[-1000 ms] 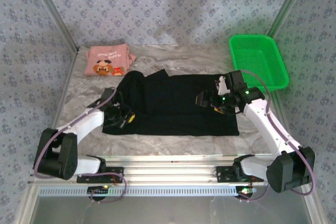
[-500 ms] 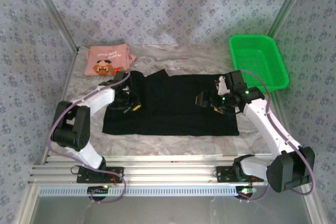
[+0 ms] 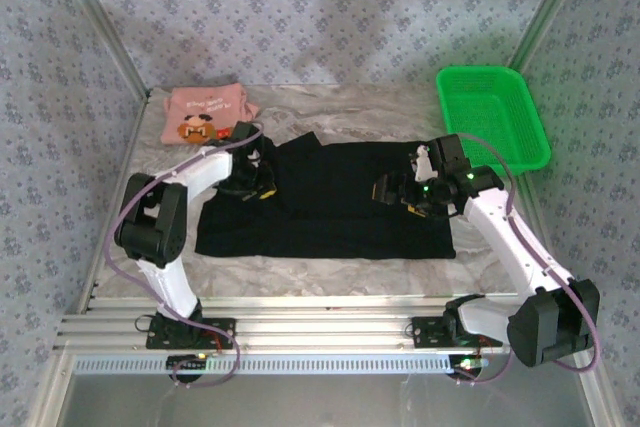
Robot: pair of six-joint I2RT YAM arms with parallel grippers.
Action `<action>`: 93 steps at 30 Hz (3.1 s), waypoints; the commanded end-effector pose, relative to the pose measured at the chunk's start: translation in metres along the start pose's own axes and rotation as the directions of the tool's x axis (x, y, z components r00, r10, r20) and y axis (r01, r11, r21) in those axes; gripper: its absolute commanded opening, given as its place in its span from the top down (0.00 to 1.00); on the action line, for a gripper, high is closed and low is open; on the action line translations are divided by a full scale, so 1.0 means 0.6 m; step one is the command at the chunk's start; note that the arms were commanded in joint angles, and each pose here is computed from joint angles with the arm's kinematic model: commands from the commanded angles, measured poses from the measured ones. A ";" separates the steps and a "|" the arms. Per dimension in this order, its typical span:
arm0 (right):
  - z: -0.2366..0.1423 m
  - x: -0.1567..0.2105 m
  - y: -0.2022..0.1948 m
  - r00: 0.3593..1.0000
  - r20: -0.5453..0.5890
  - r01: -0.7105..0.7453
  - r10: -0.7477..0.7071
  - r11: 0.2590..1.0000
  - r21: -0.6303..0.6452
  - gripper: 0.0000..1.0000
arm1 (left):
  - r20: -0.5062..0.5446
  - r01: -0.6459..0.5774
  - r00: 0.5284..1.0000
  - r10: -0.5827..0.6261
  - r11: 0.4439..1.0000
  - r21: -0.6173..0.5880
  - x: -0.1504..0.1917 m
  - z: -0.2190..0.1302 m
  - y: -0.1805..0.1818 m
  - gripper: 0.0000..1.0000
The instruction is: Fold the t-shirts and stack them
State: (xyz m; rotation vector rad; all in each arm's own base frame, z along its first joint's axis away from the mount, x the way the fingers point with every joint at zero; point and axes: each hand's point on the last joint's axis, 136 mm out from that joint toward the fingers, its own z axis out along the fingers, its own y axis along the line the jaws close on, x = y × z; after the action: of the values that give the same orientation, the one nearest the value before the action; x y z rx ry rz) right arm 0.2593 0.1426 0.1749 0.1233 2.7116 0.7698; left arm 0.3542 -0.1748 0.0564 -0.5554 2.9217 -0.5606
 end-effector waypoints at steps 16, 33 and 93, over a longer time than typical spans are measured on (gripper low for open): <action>0.012 0.017 -0.010 0.999 -0.039 0.004 -0.003 1.000 0.016 0.00 | 0.027 -0.159 0.987 0.158 0.987 0.040 -0.021 0.003 -0.054 1.00; 0.032 0.012 -0.011 0.998 -0.053 -0.020 0.020 1.000 0.005 0.00 | 0.171 -0.154 0.978 0.124 0.971 0.181 -0.043 -0.056 -0.095 0.30; 0.043 -0.065 0.019 0.993 -0.051 0.108 -0.103 0.988 0.114 0.00 | 0.233 -0.491 0.864 0.447 0.850 0.189 -0.114 -0.214 -0.136 0.25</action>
State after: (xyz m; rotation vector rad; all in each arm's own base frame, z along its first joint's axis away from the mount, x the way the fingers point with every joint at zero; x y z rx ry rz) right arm 0.3098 0.1612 0.1602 0.1044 2.7613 0.4986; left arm 0.4244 -0.1499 0.2230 -0.1680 2.5311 -0.6411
